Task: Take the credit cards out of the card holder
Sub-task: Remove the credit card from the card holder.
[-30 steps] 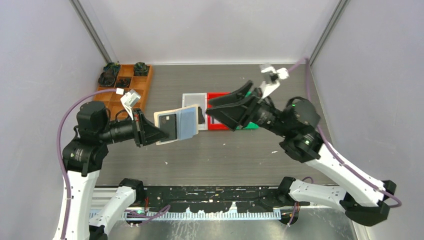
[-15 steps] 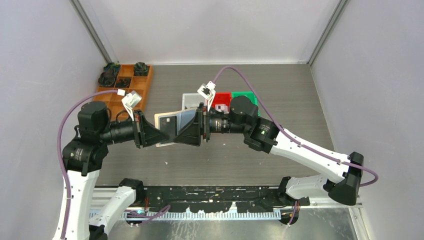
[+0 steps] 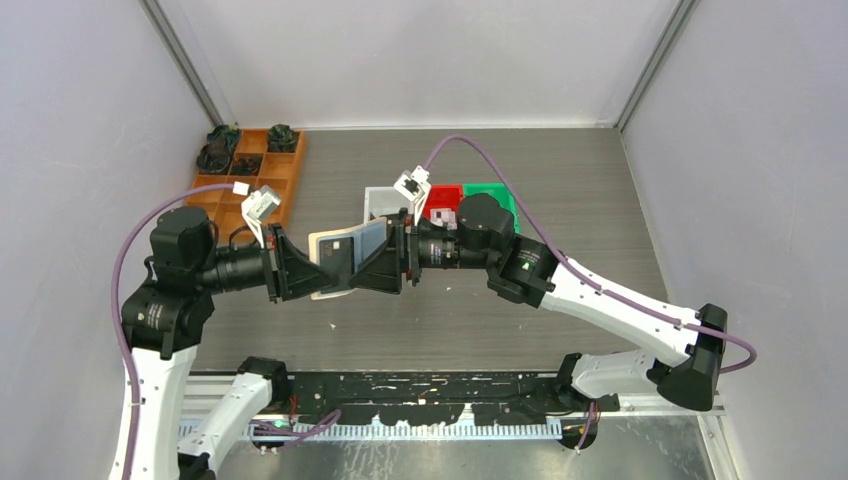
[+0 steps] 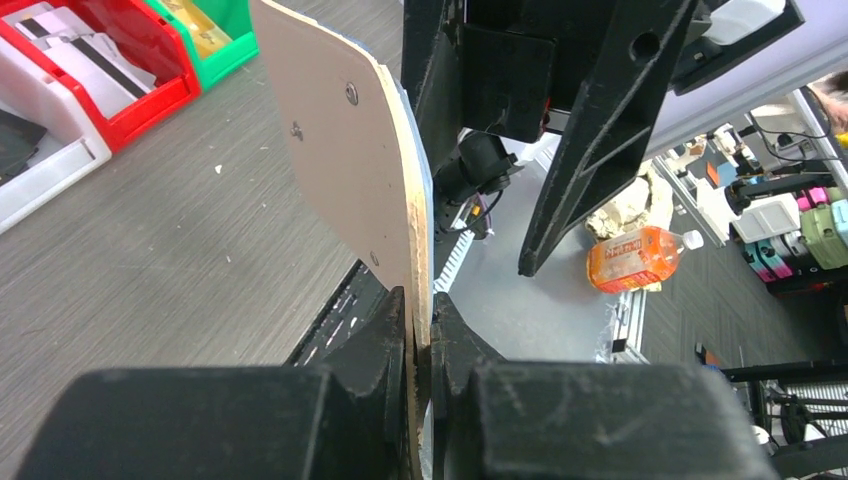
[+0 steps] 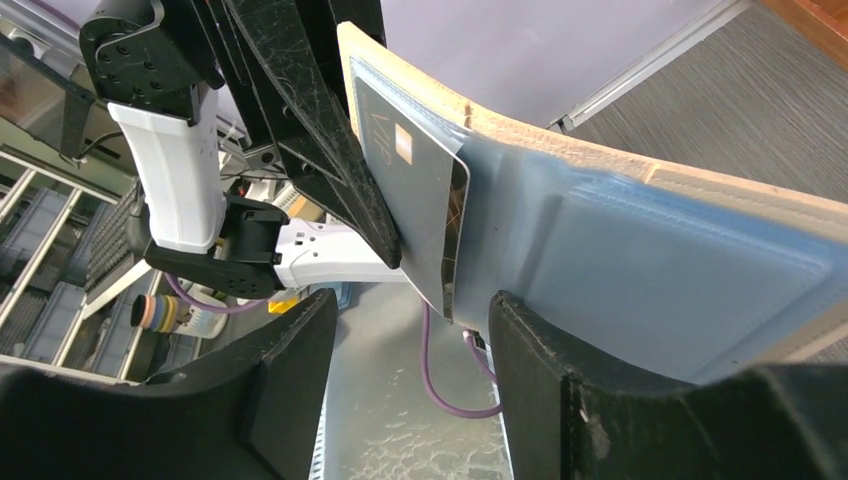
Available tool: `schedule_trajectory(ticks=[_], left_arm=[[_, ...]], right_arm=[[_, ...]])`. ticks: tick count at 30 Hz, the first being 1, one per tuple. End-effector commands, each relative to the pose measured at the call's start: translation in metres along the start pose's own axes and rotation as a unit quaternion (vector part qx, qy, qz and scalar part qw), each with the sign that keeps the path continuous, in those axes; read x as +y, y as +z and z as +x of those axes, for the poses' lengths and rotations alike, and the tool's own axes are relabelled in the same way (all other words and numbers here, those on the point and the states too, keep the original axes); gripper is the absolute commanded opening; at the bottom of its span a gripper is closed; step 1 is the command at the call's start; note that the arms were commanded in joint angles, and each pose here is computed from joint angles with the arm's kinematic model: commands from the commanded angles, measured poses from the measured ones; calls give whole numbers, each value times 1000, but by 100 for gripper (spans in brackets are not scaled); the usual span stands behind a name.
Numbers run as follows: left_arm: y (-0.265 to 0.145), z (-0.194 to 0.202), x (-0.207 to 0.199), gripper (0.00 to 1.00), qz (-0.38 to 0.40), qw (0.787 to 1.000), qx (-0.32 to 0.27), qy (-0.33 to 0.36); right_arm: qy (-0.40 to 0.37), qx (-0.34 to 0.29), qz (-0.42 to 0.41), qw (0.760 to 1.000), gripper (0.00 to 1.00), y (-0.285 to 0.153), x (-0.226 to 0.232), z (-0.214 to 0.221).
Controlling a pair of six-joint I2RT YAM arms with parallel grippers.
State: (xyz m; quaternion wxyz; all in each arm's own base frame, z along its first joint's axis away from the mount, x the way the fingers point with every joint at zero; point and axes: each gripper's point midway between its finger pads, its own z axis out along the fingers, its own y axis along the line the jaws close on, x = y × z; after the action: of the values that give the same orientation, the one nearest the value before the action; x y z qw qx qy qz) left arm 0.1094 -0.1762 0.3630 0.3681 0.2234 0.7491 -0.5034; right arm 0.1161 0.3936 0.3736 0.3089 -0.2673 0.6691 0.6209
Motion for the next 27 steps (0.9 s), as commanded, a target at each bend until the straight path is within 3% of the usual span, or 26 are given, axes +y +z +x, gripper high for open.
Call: schedule_trajectory(ticks=[1, 12, 19, 27], left_arm=[[-7, -12, -33, 0, 59, 997, -19, 42], [-8, -11, -38, 0, 78, 996, -16, 37], [-10, -15, -47, 2, 88, 995, -25, 34], [-16, -19, -63, 8, 113, 992, -33, 32]], right_arm=[[-20, -34, -36, 999, 62, -6, 22, -18], [-12, -55, -148, 987, 52, -14, 65, -28], [-7, -85, -173, 981, 36, -19, 72, -34], [-11, -139, -185, 973, 6, -27, 73, -44]])
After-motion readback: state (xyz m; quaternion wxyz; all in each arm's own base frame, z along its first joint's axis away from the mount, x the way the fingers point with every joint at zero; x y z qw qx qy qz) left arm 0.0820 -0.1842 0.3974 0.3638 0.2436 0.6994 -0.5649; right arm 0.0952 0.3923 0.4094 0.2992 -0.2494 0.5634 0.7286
